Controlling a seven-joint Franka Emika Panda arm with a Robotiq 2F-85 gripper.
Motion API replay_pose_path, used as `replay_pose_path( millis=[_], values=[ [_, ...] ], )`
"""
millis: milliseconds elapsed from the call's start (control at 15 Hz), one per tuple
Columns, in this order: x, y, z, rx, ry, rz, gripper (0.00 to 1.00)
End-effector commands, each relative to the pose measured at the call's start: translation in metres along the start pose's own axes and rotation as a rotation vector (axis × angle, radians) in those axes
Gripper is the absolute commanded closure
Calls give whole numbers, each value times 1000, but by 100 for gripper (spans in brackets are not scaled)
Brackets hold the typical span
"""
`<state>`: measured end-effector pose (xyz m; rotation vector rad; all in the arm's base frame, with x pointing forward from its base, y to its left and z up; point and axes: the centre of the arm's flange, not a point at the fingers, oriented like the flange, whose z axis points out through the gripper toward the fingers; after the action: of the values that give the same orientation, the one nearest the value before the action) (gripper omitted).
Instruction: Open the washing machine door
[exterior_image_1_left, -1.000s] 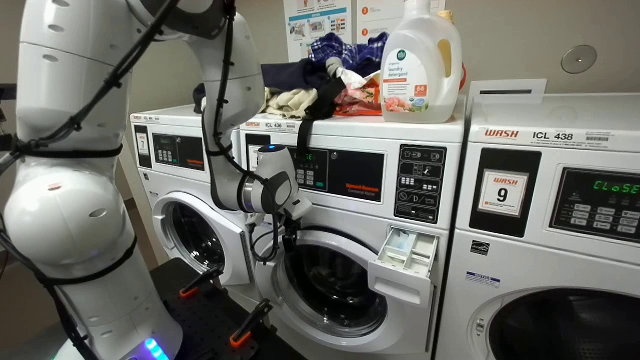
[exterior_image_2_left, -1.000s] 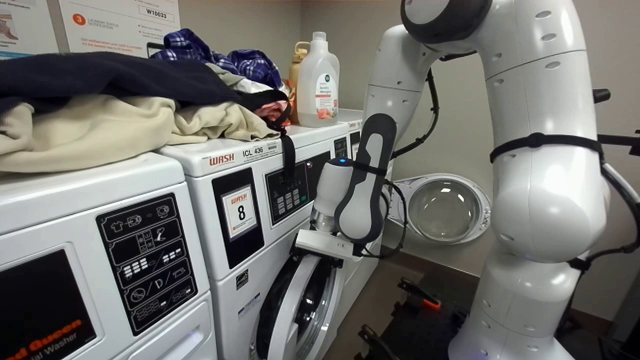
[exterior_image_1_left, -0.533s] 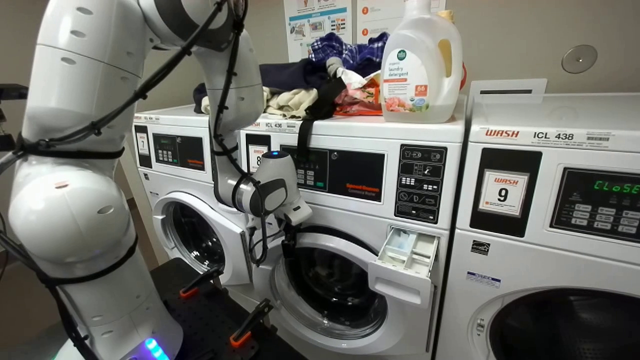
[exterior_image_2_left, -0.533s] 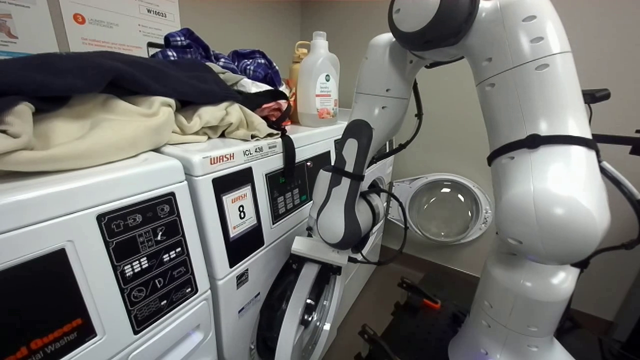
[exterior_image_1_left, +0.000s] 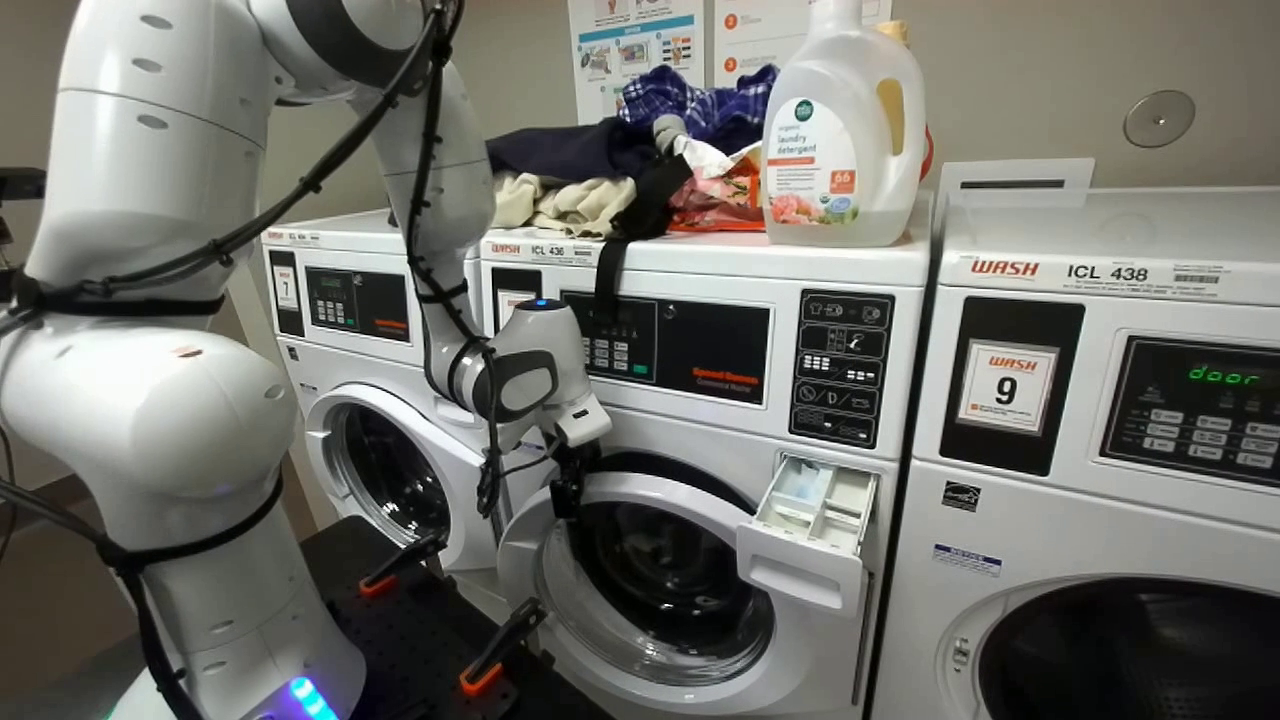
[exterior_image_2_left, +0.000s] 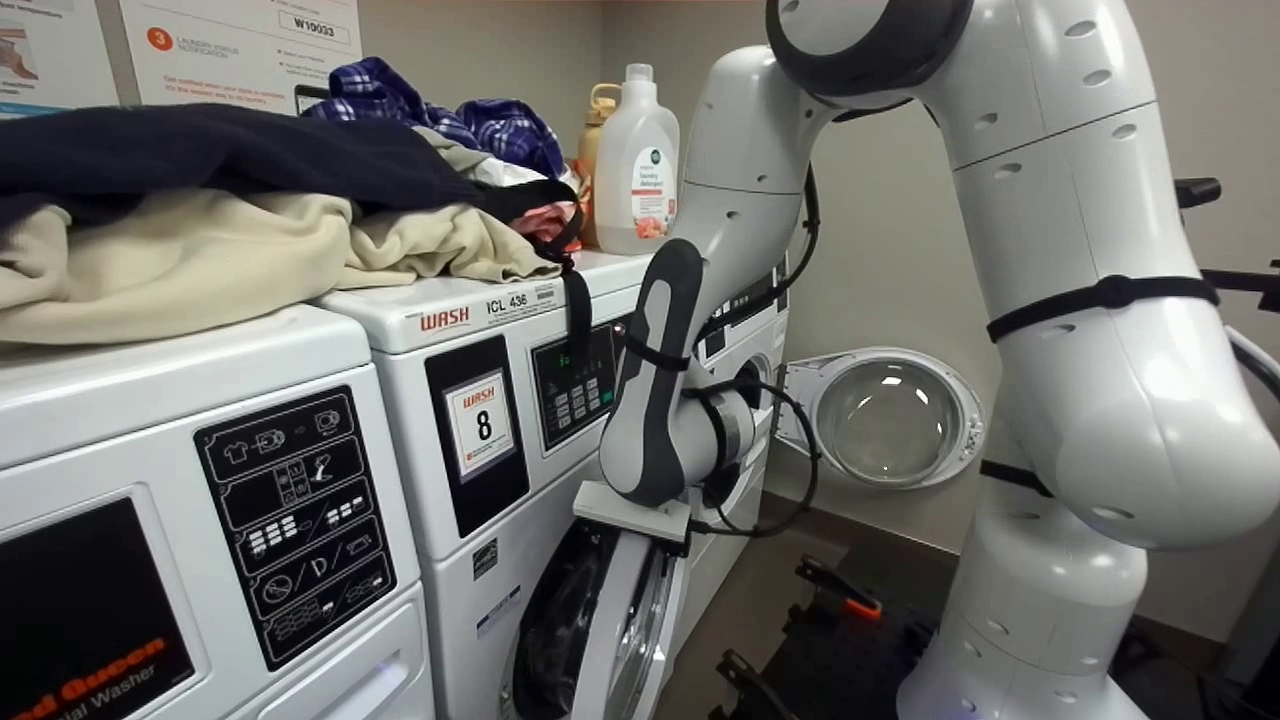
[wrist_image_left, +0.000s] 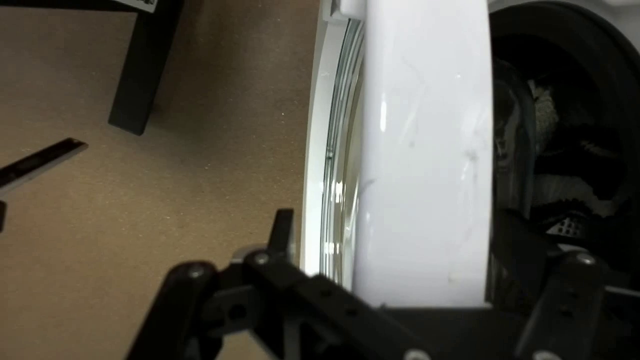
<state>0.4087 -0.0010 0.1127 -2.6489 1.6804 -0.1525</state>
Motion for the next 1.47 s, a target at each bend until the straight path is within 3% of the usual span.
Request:
replay_pose_path(
  millis=[0,800,1400],
  values=[
    [-9,8,-26,-84,8,28,0],
    [2,33,-42,-316,52,174,0],
    [4,37,-57,-399,34,208,0]
  ],
)
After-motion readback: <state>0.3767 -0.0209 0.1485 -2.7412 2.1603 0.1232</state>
